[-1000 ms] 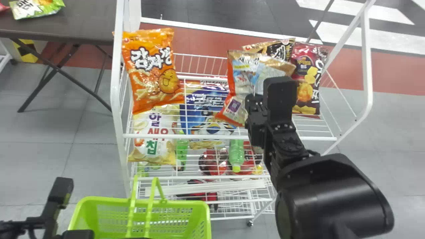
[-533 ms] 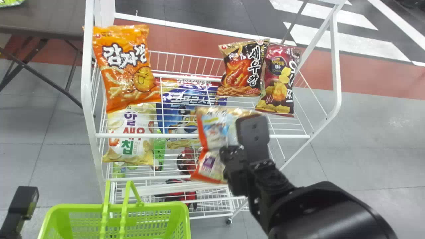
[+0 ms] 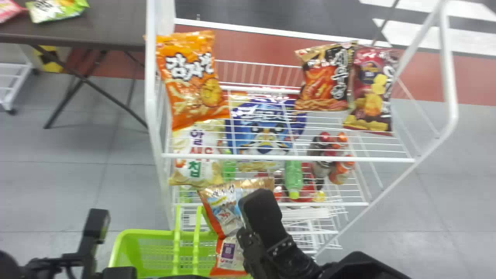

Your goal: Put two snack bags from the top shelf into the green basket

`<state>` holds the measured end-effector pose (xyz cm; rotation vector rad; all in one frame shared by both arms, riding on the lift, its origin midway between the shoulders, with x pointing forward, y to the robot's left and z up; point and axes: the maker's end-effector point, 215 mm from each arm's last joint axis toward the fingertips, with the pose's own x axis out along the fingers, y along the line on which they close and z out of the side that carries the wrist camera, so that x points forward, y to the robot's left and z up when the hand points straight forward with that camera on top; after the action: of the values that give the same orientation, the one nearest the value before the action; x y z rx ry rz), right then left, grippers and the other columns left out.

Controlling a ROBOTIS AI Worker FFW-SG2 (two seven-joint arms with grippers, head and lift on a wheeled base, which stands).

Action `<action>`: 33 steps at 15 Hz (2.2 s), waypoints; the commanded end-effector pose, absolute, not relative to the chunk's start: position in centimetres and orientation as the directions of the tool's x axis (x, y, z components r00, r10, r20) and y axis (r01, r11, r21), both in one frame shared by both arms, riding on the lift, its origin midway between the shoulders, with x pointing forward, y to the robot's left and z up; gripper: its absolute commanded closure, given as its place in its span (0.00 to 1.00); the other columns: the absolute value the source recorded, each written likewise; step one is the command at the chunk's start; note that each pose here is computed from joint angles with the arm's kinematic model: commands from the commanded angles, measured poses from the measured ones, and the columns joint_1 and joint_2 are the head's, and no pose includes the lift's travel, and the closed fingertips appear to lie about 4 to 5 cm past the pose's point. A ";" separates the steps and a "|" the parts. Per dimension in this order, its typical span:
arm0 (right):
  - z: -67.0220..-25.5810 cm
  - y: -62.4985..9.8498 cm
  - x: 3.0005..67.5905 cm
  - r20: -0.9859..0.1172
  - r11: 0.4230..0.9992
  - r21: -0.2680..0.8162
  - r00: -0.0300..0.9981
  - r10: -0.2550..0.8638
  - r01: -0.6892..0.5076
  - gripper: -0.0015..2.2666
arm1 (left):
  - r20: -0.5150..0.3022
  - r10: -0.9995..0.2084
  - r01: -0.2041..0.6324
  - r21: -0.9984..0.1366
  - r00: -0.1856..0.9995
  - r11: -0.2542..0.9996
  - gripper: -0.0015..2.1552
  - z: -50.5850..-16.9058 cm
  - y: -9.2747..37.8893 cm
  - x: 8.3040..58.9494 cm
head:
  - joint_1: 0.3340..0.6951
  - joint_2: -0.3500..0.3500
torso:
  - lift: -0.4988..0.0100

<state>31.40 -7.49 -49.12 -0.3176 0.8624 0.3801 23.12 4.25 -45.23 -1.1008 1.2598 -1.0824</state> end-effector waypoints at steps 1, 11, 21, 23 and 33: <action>-50.9 -3.4 28.4 -0.811 0.857 -0.030 0.514 0.280 -0.515 0.99 | -0.148 -0.989 0.006 -0.989 0.020 0.148 1.00 -45.0 3.9 23.2 | 1.00 0.36 | 0.98; -50.6 -6.4 30.5 -0.761 0.888 -0.053 0.594 0.259 -0.456 0.03 | -0.140 -0.990 0.014 -0.990 0.036 0.140 1.00 -45.0 4.1 23.8 | 1.00 0.52 | 0.98; -33.9 -24.3 49.1 -0.277 0.994 -0.103 0.961 0.016 -0.046 0.04 | -0.142 -0.989 0.020 -0.990 0.030 0.142 1.00 -44.9 3.9 23.7 | 1.00 0.13 | 0.98; -34.2 -26.2 51.9 -0.273 0.994 -0.112 0.962 -0.017 -0.014 0.03 | -0.143 -0.989 0.022 -0.989 0.028 0.144 1.00 -44.8 3.9 23.6 | 1.00 0.08 | 0.98; -33.9 -33.9 62.5 -0.177 0.997 -0.038 0.982 -0.070 0.064 0.03 | -0.163 -0.987 0.013 -0.986 0.004 0.163 1.00 -44.6 4.4 23.1 | 1.00 0.00 | 0.98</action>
<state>61.17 -33.03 -33.54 -0.0390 0.1653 -0.0517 23.11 4.41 -44.62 -1.0790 1.2683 -1.0919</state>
